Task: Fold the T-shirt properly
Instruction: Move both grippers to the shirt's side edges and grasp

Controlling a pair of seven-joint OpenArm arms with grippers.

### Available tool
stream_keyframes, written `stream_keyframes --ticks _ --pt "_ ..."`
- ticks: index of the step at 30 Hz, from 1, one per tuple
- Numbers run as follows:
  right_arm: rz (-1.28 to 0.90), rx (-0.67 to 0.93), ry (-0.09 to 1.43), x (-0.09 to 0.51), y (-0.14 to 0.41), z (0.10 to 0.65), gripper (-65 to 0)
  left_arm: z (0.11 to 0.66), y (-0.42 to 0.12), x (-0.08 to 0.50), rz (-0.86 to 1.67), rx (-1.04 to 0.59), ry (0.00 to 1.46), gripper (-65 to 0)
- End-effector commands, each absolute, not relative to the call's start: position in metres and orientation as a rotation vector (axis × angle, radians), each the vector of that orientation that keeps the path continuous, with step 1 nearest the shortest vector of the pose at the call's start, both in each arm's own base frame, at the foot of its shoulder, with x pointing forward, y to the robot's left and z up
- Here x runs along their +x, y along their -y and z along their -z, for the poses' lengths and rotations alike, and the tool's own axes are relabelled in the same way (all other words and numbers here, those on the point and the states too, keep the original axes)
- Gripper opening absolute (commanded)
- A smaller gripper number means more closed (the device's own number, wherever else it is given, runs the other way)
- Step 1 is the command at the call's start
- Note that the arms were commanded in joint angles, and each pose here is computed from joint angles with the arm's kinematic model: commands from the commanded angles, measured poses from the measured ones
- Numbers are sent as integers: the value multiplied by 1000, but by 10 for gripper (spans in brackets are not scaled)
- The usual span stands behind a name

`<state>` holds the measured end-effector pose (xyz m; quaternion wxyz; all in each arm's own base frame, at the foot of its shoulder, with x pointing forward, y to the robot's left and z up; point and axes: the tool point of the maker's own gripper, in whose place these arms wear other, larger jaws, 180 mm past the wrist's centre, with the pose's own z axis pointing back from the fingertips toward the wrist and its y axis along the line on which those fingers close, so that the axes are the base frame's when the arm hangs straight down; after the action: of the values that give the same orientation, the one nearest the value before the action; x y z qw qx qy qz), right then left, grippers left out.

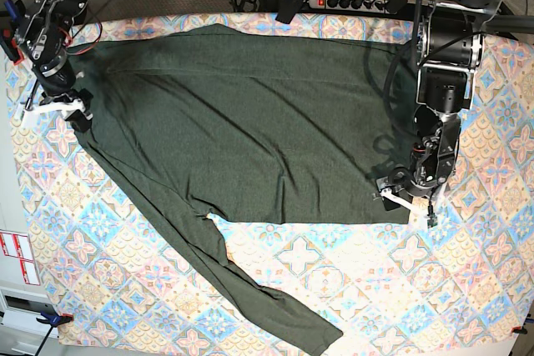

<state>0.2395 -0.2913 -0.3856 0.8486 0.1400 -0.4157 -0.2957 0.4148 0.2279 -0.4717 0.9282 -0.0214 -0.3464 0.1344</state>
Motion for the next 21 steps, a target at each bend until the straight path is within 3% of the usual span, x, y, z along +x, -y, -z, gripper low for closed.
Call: stream_keyframes --ticks 1,5,11,21 --pt "588 302 940 251 292 367 -457 467 -213 421 -267 -92 706 -192" --pt "578 310 969 261 290 358 -457 469 -207 416 -261 -103 708 -321" --pt "575 326 1016 280 292 346 -457 459 -203 416 -242 -114 749 -650" --pt "364 201 956 325 281 353 -454 470 -236 394 -241 -53 725 -650"
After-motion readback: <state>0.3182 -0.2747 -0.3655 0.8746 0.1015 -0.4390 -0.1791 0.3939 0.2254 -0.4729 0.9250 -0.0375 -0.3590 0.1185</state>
